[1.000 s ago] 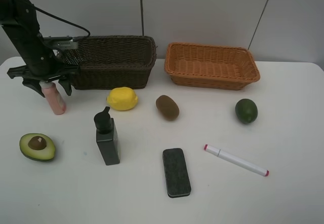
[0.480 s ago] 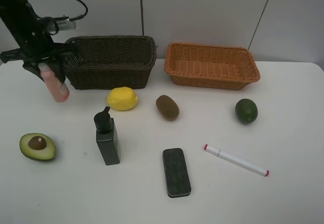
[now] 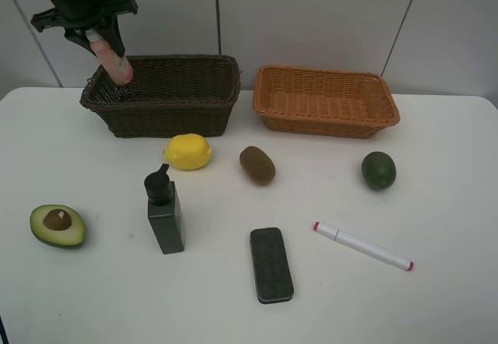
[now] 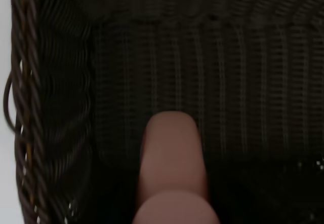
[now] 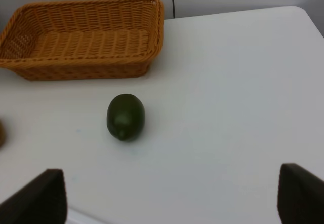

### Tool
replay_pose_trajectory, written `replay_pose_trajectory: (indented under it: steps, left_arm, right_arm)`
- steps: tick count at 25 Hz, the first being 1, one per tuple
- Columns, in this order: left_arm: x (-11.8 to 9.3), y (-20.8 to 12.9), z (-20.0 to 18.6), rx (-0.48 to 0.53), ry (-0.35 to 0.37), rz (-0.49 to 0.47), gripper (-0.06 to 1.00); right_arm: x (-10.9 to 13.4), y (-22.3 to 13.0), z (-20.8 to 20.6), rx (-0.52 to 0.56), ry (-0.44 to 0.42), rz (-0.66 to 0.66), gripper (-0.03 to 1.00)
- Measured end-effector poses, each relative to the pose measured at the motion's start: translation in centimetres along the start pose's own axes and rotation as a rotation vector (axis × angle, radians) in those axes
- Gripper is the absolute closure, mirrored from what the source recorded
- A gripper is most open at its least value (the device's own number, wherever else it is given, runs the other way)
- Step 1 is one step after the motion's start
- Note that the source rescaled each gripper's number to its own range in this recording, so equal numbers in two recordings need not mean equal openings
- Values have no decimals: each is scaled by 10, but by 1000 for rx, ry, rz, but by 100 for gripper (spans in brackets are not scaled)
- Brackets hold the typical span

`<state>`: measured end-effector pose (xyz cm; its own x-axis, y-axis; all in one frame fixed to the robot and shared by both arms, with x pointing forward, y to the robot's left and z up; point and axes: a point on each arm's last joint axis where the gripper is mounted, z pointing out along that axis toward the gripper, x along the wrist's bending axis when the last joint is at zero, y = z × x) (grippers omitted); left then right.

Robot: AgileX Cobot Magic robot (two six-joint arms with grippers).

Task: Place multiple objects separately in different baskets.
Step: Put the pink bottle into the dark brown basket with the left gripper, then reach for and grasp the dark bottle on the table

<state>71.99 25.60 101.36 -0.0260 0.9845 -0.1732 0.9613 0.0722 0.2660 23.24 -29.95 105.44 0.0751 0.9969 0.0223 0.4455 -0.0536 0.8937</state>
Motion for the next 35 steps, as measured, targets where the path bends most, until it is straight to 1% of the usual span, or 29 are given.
replay_pose_trajectory:
  steps: [4,5,6,8,9,10,11,13,15,17,20,21,23,25,26,29,32,35]
  left_arm:
    - [6,12,32,10,33,11,93]
    - [7,13,39,18,40,13,89]
    - [8,12,45,28,45,13,78]
    - [9,12,50,36,49,13,43]
    - [10,12,51,38,50,12,31]
    - [10,12,52,43,51,9,22]
    - [10,12,52,44,51,6,16]
    - [9,12,49,53,52,-8,12]
    - [7,15,39,55,51,-15,11]
    - [5,20,27,18,45,-15,11]
    - [0,24,10,-23,17,-20,11]
    - [-2,23,5,-26,2,-23,11]
    - [-4,14,-4,0,-20,-30,11]
    - [-7,-3,-20,33,-25,-30,11]
    - [-8,-16,-24,67,-21,-32,11]
    - [-17,-59,-55,118,-19,-34,11]
    - [-31,-104,-89,132,-28,-16,11]
    - [-48,-147,-106,160,-36,-4,11]
  right_arm:
    - [0,0,0,0,0,0,-1]
    - [0,0,0,0,0,0,-1]
    - [0,0,0,0,0,0,-1]
    - [0,0,0,0,0,0,-1]
    - [0,0,0,0,0,0,-1]
    - [0,0,0,0,0,0,-1]
    - [0,0,0,0,0,0,-1]
    - [0,0,0,0,0,0,-1]
    - [0,0,0,0,0,0,-1]
    - [0,0,0,0,0,0,-1]
    - [0,0,0,0,0,0,-1]
    - [0,0,0,0,0,0,-1]
    - [0,0,0,0,0,0,-1]
    - [0,0,0,0,0,0,-1]
    - [0,0,0,0,0,0,-1]
    - [0,0,0,0,0,0,-1]
    - [0,0,0,0,0,0,-1]
    - [0,0,0,0,0,0,-1]
